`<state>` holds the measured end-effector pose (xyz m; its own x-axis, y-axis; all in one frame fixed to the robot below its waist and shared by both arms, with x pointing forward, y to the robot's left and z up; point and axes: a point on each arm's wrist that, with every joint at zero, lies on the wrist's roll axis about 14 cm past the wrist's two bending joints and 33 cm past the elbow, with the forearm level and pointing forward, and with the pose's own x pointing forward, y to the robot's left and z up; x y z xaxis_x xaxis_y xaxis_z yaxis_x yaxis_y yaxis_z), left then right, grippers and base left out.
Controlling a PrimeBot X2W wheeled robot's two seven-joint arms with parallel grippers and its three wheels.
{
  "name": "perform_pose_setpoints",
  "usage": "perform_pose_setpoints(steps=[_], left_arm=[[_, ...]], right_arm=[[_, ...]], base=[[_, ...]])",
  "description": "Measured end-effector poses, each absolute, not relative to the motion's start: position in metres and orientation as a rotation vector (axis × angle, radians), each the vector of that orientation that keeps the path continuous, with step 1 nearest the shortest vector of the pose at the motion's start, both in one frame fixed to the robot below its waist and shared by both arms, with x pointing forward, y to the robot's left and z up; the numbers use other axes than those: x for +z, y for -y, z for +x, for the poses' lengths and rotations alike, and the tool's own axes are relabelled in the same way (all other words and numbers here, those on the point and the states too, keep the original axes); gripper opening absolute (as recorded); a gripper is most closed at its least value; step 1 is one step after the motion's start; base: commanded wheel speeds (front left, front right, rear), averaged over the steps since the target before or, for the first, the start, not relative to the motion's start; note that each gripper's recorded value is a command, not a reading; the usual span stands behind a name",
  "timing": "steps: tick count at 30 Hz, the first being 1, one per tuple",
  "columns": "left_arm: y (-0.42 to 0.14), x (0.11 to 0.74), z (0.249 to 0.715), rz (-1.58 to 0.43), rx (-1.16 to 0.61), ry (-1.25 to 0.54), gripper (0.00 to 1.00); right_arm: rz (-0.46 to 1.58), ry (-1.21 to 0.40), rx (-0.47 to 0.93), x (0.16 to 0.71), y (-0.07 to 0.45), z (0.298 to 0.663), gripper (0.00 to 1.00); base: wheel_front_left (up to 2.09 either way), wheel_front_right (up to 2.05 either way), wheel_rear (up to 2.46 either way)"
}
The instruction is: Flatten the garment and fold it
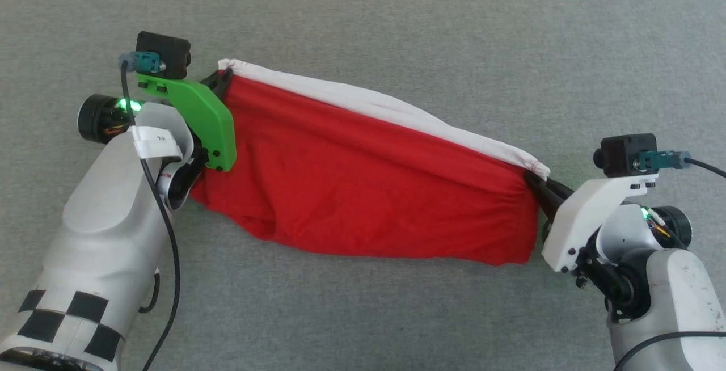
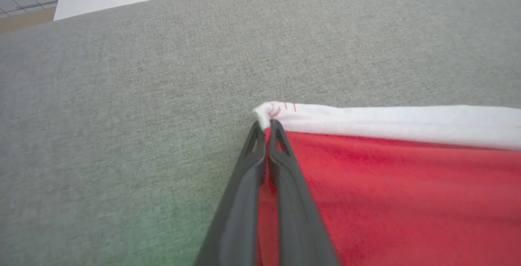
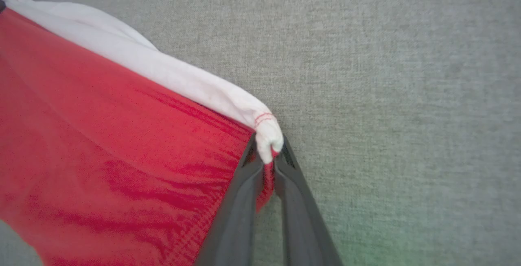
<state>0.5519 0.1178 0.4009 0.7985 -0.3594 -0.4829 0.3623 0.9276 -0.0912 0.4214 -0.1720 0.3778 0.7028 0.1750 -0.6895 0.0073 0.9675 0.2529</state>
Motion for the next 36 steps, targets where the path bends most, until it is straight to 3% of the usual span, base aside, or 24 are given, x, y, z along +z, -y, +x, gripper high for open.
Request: perform_pose_setpoints(steps=[2, 3, 4, 5, 6, 11, 19, 27, 36], left_arm=[[-0.117, 0.394, 0.552, 0.008, -0.388, -0.535, 0.00], [-0.117, 0.391, 0.552, 0.008, -0.386, -0.542, 0.05], [-0.116, 0.391, 0.554, 0.006, -0.387, -0.537, 0.35], [-0.116, 0.392, 0.555, 0.006, -0.387, -0.533, 1.00], [-0.116, 0.393, 0.555, 0.003, -0.385, -0.527, 1.00], [-0.122, 0.408, 0.558, -0.045, -0.348, -0.462, 1.00], [-0.154, 0.497, 0.568, -0.175, -0.255, -0.112, 1.00], [-0.196, 0.530, 0.508, -0.067, -0.152, 0.052, 1.00], [-0.224, 0.521, 0.431, -0.047, -0.030, 0.059, 1.00]], right_arm=[[0.249, -0.788, 0.099, 0.377, 0.171, 0.421, 0.00], [0.254, -0.787, 0.099, 0.377, 0.171, 0.421, 0.00], [0.258, -0.785, 0.102, 0.378, 0.171, 0.421, 0.27], [0.259, -0.780, 0.105, 0.378, 0.170, 0.421, 0.77], [0.265, -0.774, 0.109, 0.380, 0.169, 0.422, 1.00], [0.303, -0.707, 0.113, 0.392, 0.167, 0.424, 1.00], [0.270, -0.543, 0.056, 0.424, 0.185, 0.410, 1.00], [0.080, -0.698, 0.085, 0.423, 0.178, 0.364, 1.00], [0.019, -0.819, 0.168, 0.409, 0.152, 0.365, 1.00]], base=[[0.00, 0.00, 0.00], [0.00, 0.00, 0.00], [0.00, 0.00, 0.00], [0.00, 0.00, 0.00], [0.00, 0.00, 0.00], [0.00, 0.00, 0.00], [0.00, 0.00, 0.00], [0.00, 0.00, 0.00], [0.00, 0.00, 0.00]])
